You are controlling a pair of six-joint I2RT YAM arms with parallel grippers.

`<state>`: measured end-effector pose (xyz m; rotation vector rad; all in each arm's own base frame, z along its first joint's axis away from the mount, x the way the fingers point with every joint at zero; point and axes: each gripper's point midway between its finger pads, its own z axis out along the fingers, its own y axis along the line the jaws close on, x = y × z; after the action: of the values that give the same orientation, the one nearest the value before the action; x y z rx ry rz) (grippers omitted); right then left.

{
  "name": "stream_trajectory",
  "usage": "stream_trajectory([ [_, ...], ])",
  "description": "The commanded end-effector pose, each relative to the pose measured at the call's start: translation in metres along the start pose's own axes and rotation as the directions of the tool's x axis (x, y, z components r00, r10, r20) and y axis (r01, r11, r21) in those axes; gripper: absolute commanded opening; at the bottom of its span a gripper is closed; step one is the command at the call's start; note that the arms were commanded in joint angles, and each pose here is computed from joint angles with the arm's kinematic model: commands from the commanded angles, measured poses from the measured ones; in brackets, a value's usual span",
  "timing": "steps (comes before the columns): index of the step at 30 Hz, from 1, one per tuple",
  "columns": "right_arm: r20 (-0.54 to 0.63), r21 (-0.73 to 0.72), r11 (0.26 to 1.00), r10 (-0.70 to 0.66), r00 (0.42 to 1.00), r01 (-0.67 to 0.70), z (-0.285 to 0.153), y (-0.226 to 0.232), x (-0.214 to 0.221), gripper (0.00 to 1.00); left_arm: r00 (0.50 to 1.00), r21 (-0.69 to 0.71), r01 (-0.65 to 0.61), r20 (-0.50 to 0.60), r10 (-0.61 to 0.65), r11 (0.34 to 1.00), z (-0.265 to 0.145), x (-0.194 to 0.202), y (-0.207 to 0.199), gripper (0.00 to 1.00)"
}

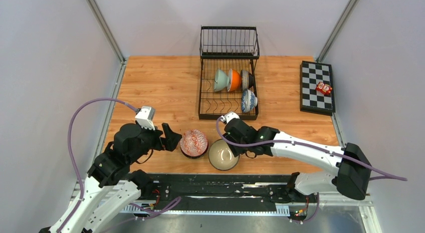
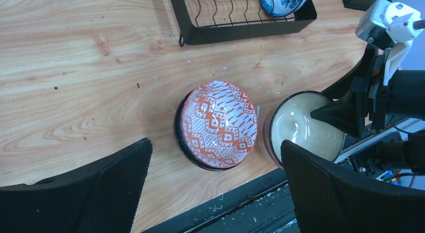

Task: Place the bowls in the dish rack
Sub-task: Pick up the bowl from the center of the board.

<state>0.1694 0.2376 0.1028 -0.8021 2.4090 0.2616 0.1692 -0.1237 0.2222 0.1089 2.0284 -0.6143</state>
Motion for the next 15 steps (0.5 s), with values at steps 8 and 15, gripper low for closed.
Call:
stream_trajectory([
  [8, -0.037, 0.081, 0.995, -0.053, 0.998, 0.056, -0.0001, -0.0003, -0.0034, 0.33, 0.999, 0.014, 0.002, -0.039, -0.002, 1.000, 0.0035, 0.0034, -0.0042, 1.00],
  [15, -0.056, 0.120, 0.988, -0.094, 0.994, 0.100, -0.0019, -0.0016, -0.0051, 0.03, 0.999, 0.023, -0.001, -0.044, 0.002, 1.000, 0.0056, 0.0035, -0.0061, 1.00],
])
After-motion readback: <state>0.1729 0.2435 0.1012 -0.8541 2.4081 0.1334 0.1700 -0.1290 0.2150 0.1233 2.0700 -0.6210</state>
